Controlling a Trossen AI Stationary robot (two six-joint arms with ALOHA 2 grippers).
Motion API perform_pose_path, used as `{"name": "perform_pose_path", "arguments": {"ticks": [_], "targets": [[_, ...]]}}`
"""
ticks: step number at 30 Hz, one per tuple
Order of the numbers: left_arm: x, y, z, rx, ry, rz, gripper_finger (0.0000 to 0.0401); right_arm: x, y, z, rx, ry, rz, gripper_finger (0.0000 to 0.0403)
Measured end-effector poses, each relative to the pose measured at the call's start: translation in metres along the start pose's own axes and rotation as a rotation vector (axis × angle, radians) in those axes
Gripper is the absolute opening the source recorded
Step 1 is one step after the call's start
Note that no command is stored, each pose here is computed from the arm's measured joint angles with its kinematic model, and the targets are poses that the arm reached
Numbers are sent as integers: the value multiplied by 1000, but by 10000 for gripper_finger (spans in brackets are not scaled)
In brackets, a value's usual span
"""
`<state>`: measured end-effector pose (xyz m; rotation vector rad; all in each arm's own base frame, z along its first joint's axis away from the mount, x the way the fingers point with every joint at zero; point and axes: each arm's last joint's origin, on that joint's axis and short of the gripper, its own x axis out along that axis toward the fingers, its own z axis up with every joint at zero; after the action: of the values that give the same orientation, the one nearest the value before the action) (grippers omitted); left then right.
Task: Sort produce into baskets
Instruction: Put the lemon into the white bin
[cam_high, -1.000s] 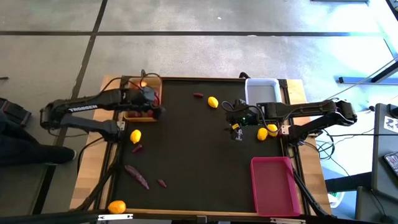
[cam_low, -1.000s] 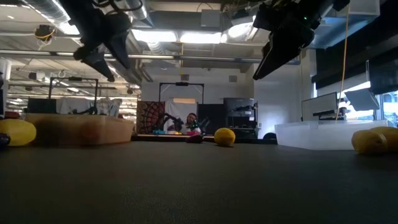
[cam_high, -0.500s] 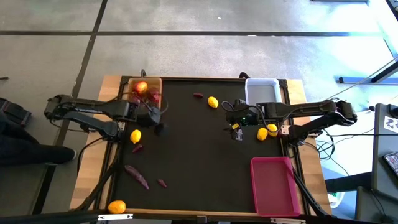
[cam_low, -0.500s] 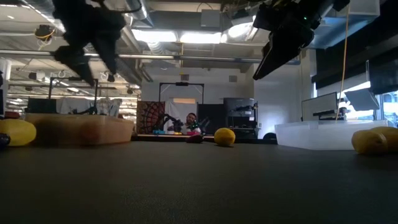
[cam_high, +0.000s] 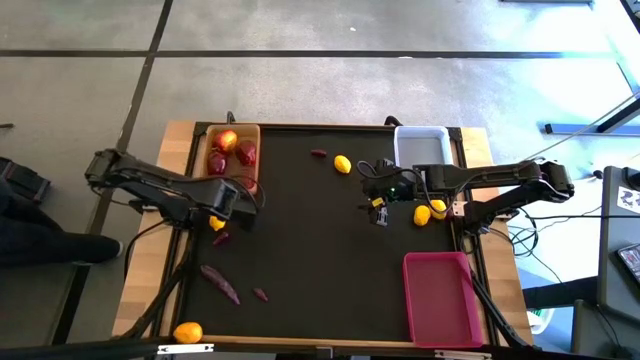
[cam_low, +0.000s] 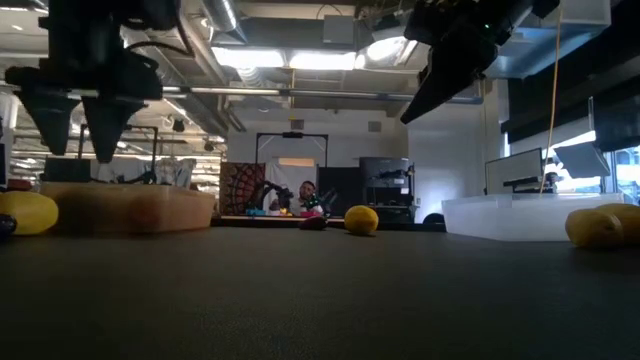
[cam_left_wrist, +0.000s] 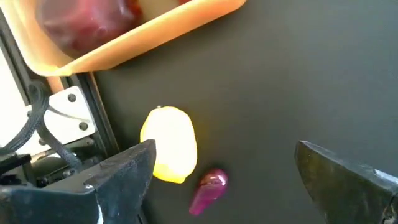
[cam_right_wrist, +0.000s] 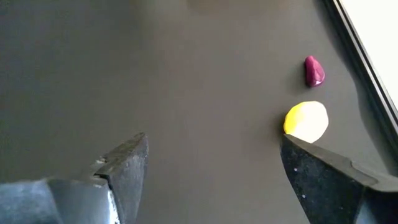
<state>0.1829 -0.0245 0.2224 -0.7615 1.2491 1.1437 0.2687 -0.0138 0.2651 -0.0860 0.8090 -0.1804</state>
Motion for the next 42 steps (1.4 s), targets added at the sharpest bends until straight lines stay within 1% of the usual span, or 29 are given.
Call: {"name": "perform_pose_path", "arguments": {"ticks": [4,8,10,16,21,28,32,38,42], "targets": [[11,-9,-2,10,31,77,376,0,0,0,0,0,0,324],[23,-11,-6,18,79,246,376,0,0,0,0,0,0,324],[28,-13,-7,27,97,305,376,0,0,0,0,0,0,324],[41,-25,-8,58,106,331,376,0,0,0,0,1,0,324],[54,-21,-8,64,125,371,376,0,0,0,0,1,0,324],[79,-15,-12,64,181,327,371,0,0,0,0,1,0,324],[84,-13,-14,70,190,314,337,0,0,0,0,1,0,324],[85,-16,-14,117,189,276,255,0,0,0,0,0,0,324],[85,-16,-14,151,189,273,205,0,0,0,0,1,0,324]]}}
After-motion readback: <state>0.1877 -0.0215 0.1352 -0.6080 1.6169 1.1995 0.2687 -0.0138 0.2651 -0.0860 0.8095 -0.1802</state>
